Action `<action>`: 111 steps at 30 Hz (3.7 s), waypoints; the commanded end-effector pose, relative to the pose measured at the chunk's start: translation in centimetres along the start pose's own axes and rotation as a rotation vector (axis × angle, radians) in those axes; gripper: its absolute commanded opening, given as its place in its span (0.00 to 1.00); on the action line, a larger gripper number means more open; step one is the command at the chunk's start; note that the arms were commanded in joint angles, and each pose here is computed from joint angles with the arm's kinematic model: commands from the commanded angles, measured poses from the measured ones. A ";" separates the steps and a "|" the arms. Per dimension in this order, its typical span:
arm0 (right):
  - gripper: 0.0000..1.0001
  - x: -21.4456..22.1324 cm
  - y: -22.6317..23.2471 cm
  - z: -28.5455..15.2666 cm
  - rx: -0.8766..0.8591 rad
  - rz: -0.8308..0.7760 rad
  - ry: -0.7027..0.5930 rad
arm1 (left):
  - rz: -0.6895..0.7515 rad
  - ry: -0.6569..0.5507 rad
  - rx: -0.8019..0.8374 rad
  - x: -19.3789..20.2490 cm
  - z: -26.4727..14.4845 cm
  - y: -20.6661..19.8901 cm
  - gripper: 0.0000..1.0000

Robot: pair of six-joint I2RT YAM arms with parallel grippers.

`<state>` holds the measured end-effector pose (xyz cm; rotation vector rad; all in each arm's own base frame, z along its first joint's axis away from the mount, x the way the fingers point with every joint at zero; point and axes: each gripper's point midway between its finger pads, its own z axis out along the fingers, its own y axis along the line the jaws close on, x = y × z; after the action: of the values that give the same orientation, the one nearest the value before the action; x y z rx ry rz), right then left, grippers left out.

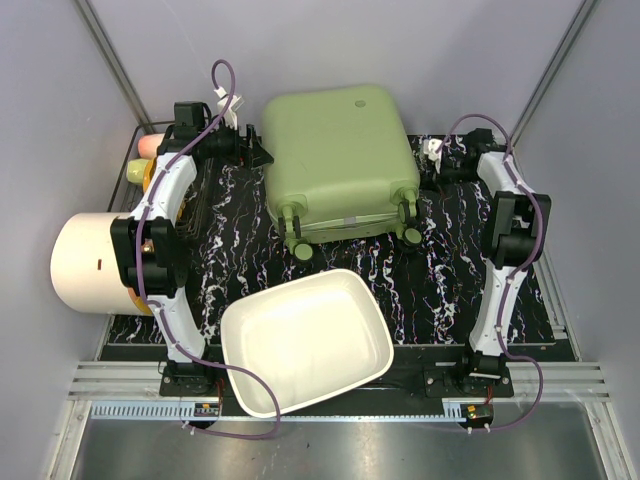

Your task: Open, take out, and arrange the luggage

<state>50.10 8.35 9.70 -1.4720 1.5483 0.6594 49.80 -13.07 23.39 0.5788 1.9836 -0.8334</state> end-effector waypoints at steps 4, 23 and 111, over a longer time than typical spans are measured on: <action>0.00 -5.6 -8.5 0.6 0.237 0.048 -0.212 | 0.023 -0.033 -0.002 -1.1 0.2 0.2 0.84; 0.81 -7.5 -6.9 -0.1 0.290 0.089 -0.230 | -0.348 -0.101 0.052 -2.6 3.5 1.9 0.99; 0.87 -15.1 7.9 6.1 0.262 0.452 -0.159 | 0.182 0.428 0.333 19.7 -7.0 -19.3 0.00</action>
<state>38.52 18.36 14.81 -0.8114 2.0049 0.7597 27.84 -14.58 12.65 0.9314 2.3266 -0.7806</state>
